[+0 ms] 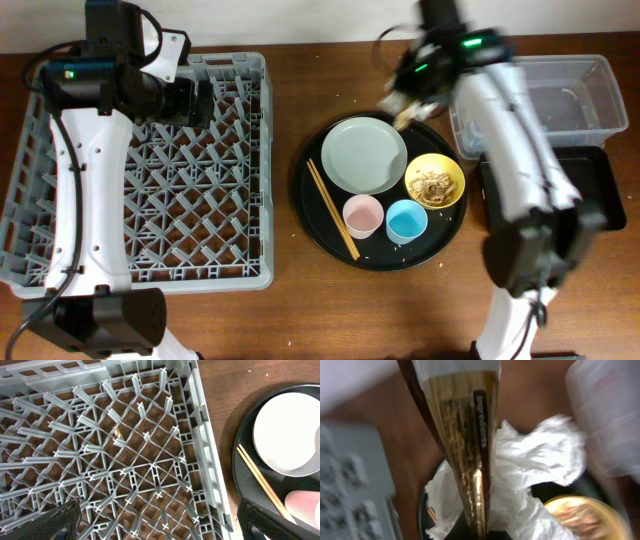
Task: Sort waste into correct bins and load items into the dishwasher rack
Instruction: 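Grasp the tissue and gold wrapper from the white plate with the right gripper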
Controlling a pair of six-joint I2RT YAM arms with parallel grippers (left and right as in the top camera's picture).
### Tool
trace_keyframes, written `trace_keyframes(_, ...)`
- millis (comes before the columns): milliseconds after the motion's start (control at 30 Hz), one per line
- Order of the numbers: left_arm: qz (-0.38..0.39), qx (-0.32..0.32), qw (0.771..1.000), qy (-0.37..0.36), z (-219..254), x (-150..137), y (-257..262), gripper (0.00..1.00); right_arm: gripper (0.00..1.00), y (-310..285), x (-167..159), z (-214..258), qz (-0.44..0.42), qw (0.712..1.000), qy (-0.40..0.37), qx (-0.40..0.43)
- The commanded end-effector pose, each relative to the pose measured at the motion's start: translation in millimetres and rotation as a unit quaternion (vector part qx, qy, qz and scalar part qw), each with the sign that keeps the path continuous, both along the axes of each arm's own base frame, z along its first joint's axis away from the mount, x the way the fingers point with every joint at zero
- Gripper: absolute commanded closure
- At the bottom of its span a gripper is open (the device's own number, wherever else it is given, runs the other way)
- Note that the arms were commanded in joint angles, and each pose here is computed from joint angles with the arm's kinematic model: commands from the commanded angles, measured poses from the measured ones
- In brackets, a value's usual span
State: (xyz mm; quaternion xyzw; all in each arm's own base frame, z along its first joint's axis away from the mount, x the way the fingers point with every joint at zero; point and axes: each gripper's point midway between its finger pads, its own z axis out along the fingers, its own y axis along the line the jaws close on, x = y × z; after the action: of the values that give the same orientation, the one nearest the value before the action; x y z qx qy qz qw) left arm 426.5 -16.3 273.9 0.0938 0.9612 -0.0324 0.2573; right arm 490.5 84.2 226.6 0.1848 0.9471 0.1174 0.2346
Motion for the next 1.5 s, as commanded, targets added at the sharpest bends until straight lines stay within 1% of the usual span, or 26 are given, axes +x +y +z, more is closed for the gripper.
trace_keyframes(0, 0.001, 0.002, 1.0, -0.004, 3, 3, 1, 0.01, 0.96, -96, 6, 17, -0.091, 0.995, -0.022, -0.023)
trace_keyframes(67, 0.001, 0.002, 1.0, -0.004, 3, 3, 1, 0.01, 0.96, -150, 15, 3, -0.147, 0.988, -0.018, -0.033)
trace_keyframes(167, 0.001, 0.002, 1.0, -0.004, 3, 3, 1, 0.01, 0.95, -197, 41, -29, -0.187, 0.981, -0.03, -0.034)
trace_keyframes(200, 0.001, 0.002, 1.0, -0.004, 3, 3, 1, 0.01, 0.79, -204, 49, -35, -0.192, 0.98, -0.038, -0.034)
trace_keyframes(233, 0.001, 0.002, 1.0, -0.004, 3, 3, 1, 0.01, 0.24, -208, 53, -37, -0.194, 0.979, -0.044, -0.035)
trace_keyframes(267, 0.001, 0.002, 1.0, -0.004, 3, 3, 1, 0.01, 0.18, -208, 51, -33, -0.192, 0.98, -0.044, -0.034)
trace_keyframes(400, 0.001, 0.002, 1.0, -0.004, 3, 3, 1, 0.01, 0.12, -199, 38, 5, -0.18, 0.981, -0.069, -0.023)
trace_keyframes(433, 0.001, 0.002, 1.0, -0.004, 3, 3, 1, 0.01, 0.12, -181, 33, 22, -0.118, 0.989, -0.082, -0.02)
trace_keyframes(467, 0.001, 0.002, 1.0, -0.004, 3, 3, 1, 0.01, 0.12, -165, 23, 28, -0.082, 0.994, -0.075, -0.022)
trace_keyframes(533, 0.001, 0.002, 1.0, -0.004, 3, 3, 1, 0.01, 0.13, -131, -3, 20, -0.038, 0.999, -0.022, -0.021)
trace_keyframes(567, 0.001, 0.002, 1.0, -0.004, 3, 3, 1, 0.01, 0.16, -100, -24, 6, -0.004, 0.999, 0.032, -0.013)
trace_keyframes(633, 0.001, 0.002, 1.0, -0.004, 3, 3, 1, 0.01, 0.21, -36, -53, -29, 0.078, 0.989, 0.107, -0.059)
trace_keyframes(700, 0.001, 0.002, 1.0, -0.004, 3, 3, 1, 0.01, 0.3, 9, -80, -80, 0.108, 0.977, 0.171, -0.073)
trace_keyframes(767, 0.001, 0.002, 1.0, -0.004, 3, 3, 1, 0.01, 0.39, 20, -94, -115, 0.102, 0.971, 0.202, -0.073)
trace_keyframes(800, 0.001, 0.002, 1.0, -0.004, 3, 3, 1, 0.01, 0.4, 19, -100, -129, 0.101, 0.969, 0.214, -0.075)
trace_keyframes(900, 0.001, 0.002, 1.0, -0.004, 3, 3, 1, 0.01, 0.48, 19, -108, -162, 0.147, 0.961, 0.217, -0.09)
trace_keyframes(933, 0.001, 0.002, 1.0, -0.004, 3, 3, 1, 0.01, 0.53, 18, -110, -171, 0.152, 0.96, 0.217, -0.093)
trace_keyframes(1000, 0.001, 0.002, 1.0, -0.004, 3, 3, 1, 0.01, 0.55, 8, -113, -186, 0.144, 0.958, 0.217, -0.118)
trace_keyframes(1033, 0.001, 0.002, 1.0, -0.004, 3, 3, 1, 0.01, 0.56, 8, -112, -187, 0.144, 0.958, 0.216, -0.118)
trace_keyframes(1067, 0.001, 0.002, 1.0, -0.004, 3, 3, 1, 0.01, 0.65, 8, -110, -187, 0.144, 0.959, 0.213, -0.118)
trace_keyframes(1167, 0.001, 0.002, 1.0, -0.004, 3, 3, 1, 0.01, 0.68, 6, -104, -187, 0.14, 0.961, 0.201, -0.127)
trace_keyframes(1200, 0.001, 0.002, 1.0, -0.004, 3, 3, 1, 0.0, 0.75, 6, -103, -187, 0.14, 0.962, 0.199, -0.127)
trace_keyframes(1233, 0.001, 0.002, 1.0, -0.004, 3, 3, 1, 0.01, 0.76, 6, -103, -187, 0.14, 0.962, 0.199, -0.127)
trace_keyframes(1300, 0.001, 0.002, 1.0, -0.004, 3, 3, 1, 0.01, 0.88, 6, -103, -187, 0.139, 0.962, 0.198, -0.127)
trace_keyframes(1367, 0.001, 0.002, 1.0, -0.004, 3, 3, 1, 0.01, 0.96, 6, -102, -187, 0.139, 0.962, 0.197, -0.127)
trace_keyframes(1467, 0.001, 0.002, 1.0, -0.004, 3, 3, 1, 0.01, 0.96, 6, -99, -178, 0.149, 0.962, 0.19, -0.129)
